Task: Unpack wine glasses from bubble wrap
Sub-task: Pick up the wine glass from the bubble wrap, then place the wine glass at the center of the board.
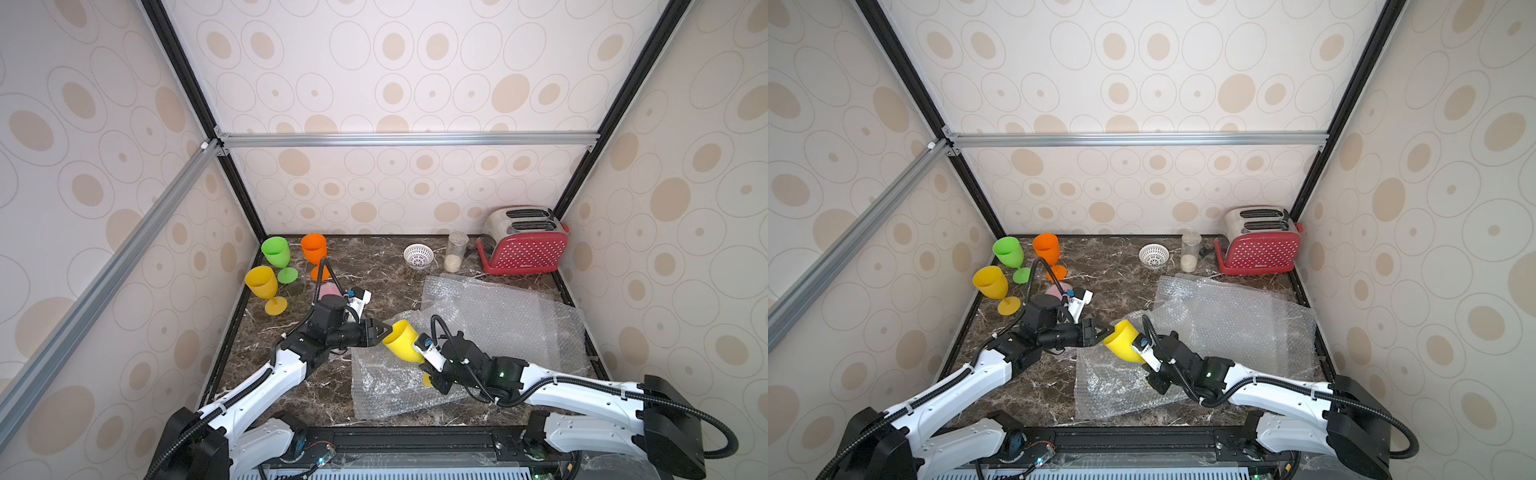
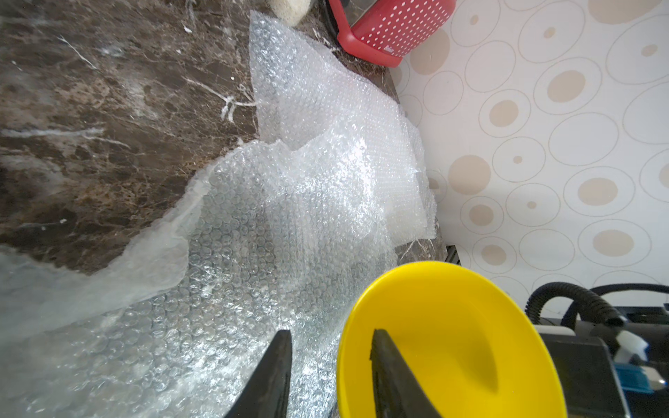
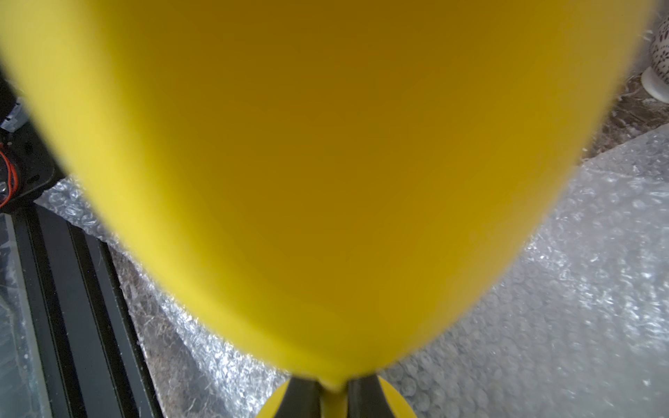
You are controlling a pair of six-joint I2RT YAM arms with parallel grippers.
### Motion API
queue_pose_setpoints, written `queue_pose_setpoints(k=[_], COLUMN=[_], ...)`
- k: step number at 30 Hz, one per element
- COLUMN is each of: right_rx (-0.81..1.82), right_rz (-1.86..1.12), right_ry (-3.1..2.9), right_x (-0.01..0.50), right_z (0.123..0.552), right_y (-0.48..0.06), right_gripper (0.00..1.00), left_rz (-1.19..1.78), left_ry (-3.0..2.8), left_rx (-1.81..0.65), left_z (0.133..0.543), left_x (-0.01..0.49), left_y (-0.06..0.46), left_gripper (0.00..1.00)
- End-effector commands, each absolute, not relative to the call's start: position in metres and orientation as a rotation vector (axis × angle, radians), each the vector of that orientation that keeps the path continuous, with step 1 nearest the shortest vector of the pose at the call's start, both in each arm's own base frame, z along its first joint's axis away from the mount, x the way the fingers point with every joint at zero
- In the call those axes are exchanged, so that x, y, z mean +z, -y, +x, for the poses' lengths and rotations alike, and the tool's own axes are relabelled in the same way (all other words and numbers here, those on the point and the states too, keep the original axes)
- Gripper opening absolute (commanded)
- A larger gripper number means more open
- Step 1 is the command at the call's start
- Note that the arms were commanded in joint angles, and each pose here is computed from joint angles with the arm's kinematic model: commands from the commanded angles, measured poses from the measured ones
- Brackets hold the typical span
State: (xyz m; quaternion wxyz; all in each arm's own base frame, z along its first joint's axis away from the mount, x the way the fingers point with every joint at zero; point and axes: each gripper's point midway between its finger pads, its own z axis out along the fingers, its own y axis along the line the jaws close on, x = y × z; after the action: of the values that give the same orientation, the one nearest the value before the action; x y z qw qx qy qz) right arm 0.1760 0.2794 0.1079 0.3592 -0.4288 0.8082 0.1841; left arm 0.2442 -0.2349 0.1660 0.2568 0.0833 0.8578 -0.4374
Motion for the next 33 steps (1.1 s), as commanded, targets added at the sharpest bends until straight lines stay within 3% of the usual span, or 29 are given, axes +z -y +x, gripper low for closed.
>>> queue_pose_setpoints(k=[1,5,17,27,33], right_rx=[0.453,0.429,0.373,0.369,0.374], right_rz=[-1.121,-1.124,-1.164,-1.153,-1.160], right_ry=[-2.035,-2.027,-2.036,-2.053,-2.061], right_x=[0.121,0.121,0.114,0.112,0.112], right_z=[0.181,0.182,0.180,0.177,0.173], right_y=[-0.288,-0.288,-0.286,-0.278,-0.274], right_gripper=[0.07,0.07,0.08,0.15,0.29], left_rz=[0.325,0.360,0.427,0.396,0.339], left_ry=[-2.319,-2.361,-2.390,-2.402,-2.372], left_rx=[-1.192,-1.155,-1.136,-1.048,-1.033], left_z=[0.242,0.240,0.237,0.246,0.257], left_x=[0.175,0.166,0.158,0.158,0.168], left_y=[0.245,0.246,0.248,0.240,0.232], left_gripper=[0.36,0.30,0.00,0.00,0.00])
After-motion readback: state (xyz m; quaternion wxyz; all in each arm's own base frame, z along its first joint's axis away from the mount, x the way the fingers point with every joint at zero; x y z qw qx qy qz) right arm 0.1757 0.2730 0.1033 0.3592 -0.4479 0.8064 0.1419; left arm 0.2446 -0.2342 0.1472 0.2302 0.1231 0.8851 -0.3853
